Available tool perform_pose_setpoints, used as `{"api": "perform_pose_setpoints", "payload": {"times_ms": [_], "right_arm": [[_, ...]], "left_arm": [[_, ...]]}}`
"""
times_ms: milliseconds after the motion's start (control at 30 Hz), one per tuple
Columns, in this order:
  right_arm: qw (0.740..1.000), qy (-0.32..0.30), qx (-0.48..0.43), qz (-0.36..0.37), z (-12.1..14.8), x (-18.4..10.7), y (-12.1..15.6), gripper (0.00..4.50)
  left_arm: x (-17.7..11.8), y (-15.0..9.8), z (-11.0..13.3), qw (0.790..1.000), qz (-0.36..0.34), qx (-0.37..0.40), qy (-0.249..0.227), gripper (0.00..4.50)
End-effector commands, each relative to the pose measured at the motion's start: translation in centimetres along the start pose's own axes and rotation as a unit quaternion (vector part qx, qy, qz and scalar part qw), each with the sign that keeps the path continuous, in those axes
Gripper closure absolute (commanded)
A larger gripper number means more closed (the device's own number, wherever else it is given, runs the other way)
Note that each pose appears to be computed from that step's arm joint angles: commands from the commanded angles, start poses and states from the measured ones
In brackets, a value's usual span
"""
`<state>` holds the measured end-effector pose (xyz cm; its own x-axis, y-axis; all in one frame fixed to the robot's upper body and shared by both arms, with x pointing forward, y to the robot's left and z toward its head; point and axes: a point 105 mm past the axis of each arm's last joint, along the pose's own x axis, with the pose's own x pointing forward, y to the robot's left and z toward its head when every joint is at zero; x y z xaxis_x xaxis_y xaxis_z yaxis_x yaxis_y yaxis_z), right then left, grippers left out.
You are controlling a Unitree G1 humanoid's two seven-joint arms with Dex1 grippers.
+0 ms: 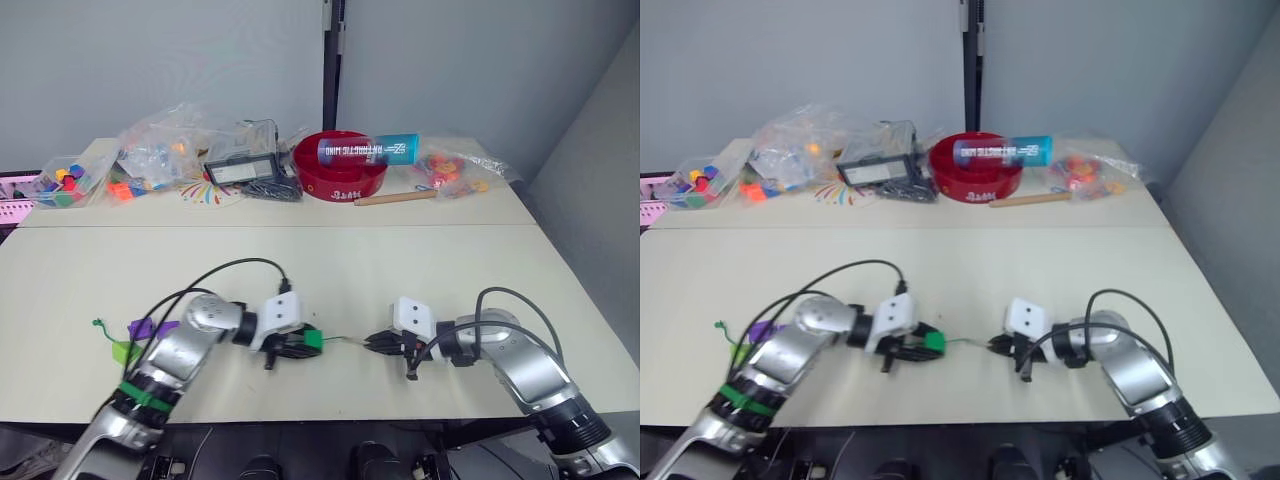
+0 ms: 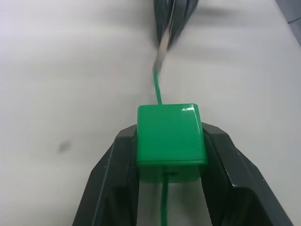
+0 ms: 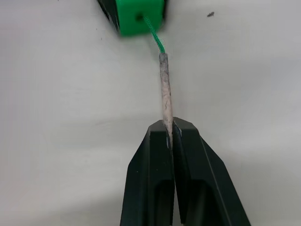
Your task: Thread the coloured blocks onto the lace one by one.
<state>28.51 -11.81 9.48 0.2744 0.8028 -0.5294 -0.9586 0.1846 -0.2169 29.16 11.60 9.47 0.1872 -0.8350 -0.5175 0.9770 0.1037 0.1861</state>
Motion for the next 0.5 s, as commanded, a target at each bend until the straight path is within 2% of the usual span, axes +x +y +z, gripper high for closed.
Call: {"api": "perform_pose_setpoints", "payload": {"times_ms": [33,133,267,367,500], "right_arm": [[1.000,-0.006,-0.020,-0.001,0.7,-1.7,-0.5,4.50],[1.000,0.023,-0.017,-0.007,-0.7,-3.4,-1.0,4.50],[0.998,0.050,-0.011,-0.021,-2.4,-5.1,-1.6,4.50],[0.998,0.054,-0.011,-0.026,-3.0,-5.5,-1.7,4.50],[0.999,0.034,-0.018,-0.016,-2.1,-5.0,-1.1,4.50]], "left_arm": [[-3.2,0.1,-1.7,0.999,0.020,-0.005,0.032,3.29],[-6.7,-0.3,-4.6,0.996,0.033,-0.019,0.083,3.29],[-10.2,-0.7,-7.0,0.990,0.046,-0.036,0.126,3.29],[-11.9,-1.0,-8.2,0.988,0.051,-0.044,0.142,3.29],[-13.2,-1.5,-9.1,0.986,0.050,-0.051,0.152,3.29]]}}
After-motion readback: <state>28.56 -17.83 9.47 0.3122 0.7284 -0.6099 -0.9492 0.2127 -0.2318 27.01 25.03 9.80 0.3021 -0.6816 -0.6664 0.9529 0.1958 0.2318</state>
